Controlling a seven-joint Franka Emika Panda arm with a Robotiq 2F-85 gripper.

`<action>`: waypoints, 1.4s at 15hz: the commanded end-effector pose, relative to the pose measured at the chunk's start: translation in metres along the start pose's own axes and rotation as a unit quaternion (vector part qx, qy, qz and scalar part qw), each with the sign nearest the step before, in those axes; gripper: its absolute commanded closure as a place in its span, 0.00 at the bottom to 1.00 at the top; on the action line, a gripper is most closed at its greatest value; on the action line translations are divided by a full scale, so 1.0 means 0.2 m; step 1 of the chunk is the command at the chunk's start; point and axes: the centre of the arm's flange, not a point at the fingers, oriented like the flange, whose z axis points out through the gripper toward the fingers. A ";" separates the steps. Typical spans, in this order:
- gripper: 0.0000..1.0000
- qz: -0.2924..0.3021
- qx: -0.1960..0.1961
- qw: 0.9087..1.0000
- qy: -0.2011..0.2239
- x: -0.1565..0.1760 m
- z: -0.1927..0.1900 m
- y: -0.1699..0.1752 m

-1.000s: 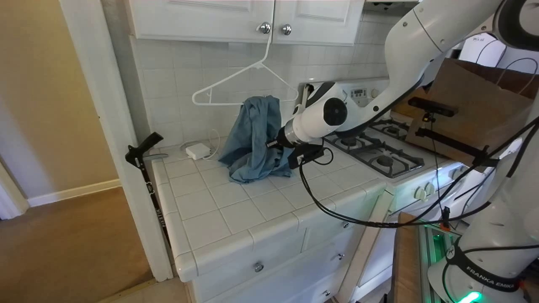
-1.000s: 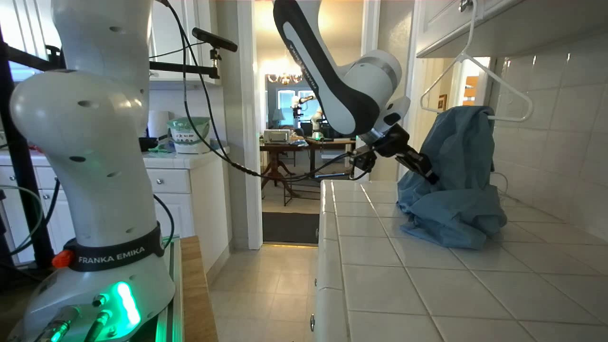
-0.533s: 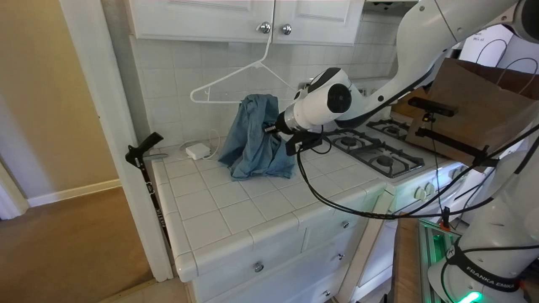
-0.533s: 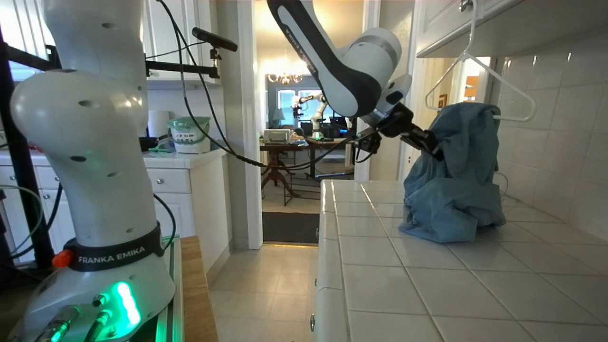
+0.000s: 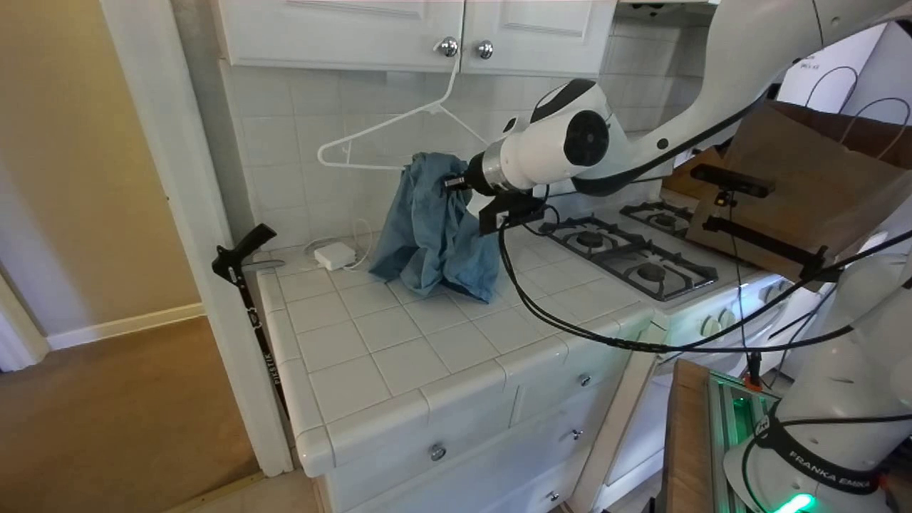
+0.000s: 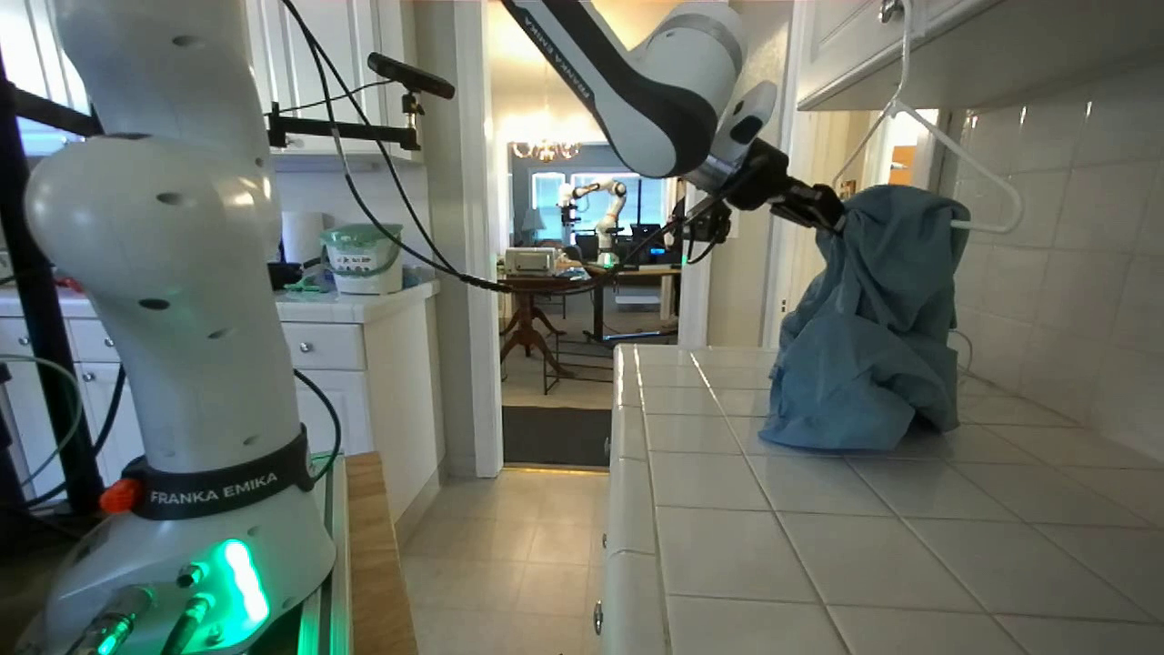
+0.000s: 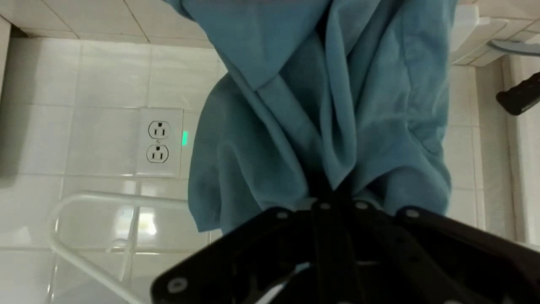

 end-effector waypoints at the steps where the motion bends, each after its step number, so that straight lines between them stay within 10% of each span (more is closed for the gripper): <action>1: 1.00 0.013 -0.014 0.999 0.030 0.11 -0.13 -0.02; 21: 1.00 0.007 -0.051 0.993 0.104 0.52 0.19 0.05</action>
